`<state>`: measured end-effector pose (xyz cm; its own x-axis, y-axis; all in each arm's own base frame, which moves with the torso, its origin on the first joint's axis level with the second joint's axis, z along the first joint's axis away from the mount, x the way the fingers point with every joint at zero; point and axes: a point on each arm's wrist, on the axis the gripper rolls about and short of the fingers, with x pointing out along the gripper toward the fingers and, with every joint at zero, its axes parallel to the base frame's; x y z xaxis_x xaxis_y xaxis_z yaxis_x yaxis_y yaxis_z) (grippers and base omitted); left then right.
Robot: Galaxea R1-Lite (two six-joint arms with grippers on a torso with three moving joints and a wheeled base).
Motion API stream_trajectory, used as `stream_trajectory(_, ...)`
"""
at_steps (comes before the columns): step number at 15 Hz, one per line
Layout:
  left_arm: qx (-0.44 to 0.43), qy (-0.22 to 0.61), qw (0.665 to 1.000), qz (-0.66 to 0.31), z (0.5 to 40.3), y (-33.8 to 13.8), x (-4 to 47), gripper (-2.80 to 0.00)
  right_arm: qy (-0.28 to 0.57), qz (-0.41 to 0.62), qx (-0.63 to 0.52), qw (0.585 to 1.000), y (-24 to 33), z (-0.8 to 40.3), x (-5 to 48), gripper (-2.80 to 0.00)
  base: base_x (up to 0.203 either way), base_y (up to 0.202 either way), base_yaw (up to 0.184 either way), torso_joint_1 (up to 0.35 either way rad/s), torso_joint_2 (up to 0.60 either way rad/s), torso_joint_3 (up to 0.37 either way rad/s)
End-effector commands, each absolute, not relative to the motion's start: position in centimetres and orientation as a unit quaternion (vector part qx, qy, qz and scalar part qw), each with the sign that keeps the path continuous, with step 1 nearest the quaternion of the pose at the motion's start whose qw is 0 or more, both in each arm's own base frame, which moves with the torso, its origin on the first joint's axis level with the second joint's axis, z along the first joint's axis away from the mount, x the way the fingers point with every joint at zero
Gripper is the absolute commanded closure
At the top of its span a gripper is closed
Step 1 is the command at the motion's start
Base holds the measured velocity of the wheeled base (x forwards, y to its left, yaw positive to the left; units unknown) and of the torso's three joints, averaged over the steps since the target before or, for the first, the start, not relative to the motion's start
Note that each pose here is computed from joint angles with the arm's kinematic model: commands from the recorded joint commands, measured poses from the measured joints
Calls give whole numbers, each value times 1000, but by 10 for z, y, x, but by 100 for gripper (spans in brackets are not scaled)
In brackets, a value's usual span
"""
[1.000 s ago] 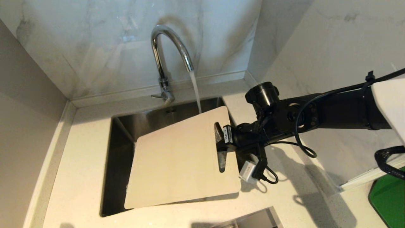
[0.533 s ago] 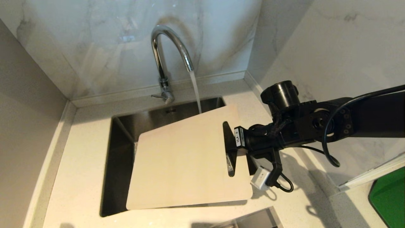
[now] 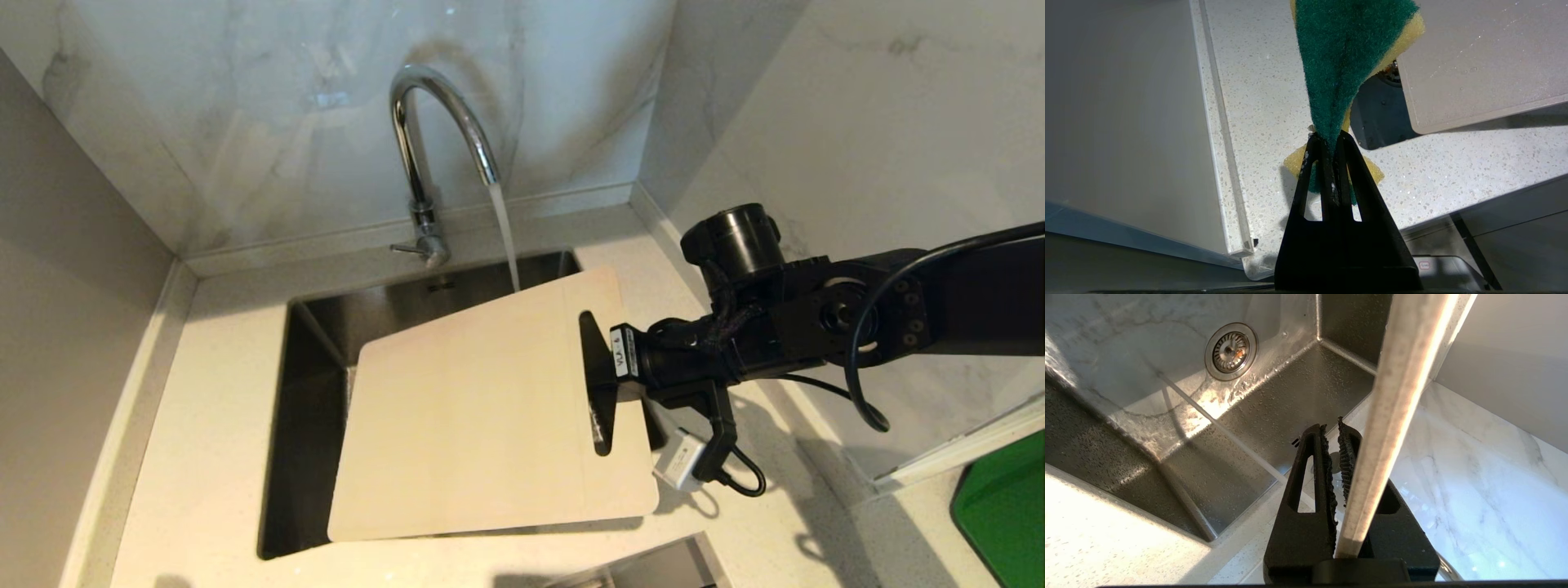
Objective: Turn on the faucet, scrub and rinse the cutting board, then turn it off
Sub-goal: Scrub the cutting board underwater
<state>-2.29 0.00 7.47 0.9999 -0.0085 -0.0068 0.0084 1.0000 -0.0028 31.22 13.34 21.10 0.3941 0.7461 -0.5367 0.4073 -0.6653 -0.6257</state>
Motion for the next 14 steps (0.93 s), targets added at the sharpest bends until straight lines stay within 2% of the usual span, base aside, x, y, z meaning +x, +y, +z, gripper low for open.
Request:
stream_trajectory(1, -2, 4, 1000, -4, 75, 0, -23, 0, -360, 419, -810, 196, 133, 210, 312, 0, 0, 0, 0, 0, 0, 0)
stream_trajectory(7, 1, 7, 1000, 2, 77, 0, -24, 0, -360, 419, -810, 196, 133, 210, 312, 0, 0, 0, 0, 0, 0, 0)
stream_trajectory(9, 4, -2, 1000, 16, 97, 1, -28, 0, -360, 419, -810, 196, 133, 210, 312, 0, 0, 0, 0, 0, 0, 0)
stream_trajectory(14, 11, 53, 997, 49, 143, 2, -11, 0, -361, 417, -811, 196, 133, 211, 312, 0, 0, 0, 0, 0, 0, 0)
